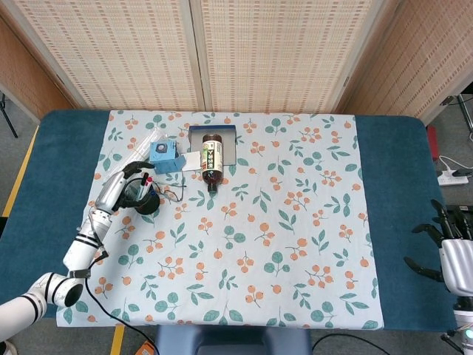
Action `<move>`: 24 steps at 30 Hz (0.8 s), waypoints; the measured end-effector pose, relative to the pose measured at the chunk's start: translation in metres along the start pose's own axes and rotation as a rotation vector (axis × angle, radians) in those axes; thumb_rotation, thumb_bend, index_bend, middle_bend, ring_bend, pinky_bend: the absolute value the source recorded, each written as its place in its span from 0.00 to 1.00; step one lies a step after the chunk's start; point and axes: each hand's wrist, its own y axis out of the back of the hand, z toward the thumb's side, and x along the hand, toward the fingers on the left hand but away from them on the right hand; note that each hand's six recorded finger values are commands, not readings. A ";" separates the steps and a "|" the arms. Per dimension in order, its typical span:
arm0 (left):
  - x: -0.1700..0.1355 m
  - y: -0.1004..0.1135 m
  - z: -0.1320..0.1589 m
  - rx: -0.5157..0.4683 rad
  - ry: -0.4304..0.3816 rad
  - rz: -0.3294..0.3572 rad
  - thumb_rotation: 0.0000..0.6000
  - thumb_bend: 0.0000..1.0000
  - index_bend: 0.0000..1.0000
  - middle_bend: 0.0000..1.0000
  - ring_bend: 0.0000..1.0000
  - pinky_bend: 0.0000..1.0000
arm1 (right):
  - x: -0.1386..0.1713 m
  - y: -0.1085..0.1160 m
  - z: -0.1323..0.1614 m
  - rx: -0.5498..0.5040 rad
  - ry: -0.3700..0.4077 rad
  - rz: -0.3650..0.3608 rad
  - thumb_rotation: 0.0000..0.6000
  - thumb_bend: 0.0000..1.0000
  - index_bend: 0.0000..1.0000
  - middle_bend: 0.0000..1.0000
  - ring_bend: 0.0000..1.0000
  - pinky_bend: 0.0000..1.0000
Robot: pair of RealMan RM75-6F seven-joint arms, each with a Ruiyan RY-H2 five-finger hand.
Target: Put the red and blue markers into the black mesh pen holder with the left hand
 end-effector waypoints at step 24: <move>-0.227 0.070 -0.064 1.017 0.313 0.144 1.00 0.31 0.13 0.16 0.07 0.16 | 0.005 -0.002 0.012 0.003 0.036 0.018 1.00 0.00 0.27 0.06 0.22 0.05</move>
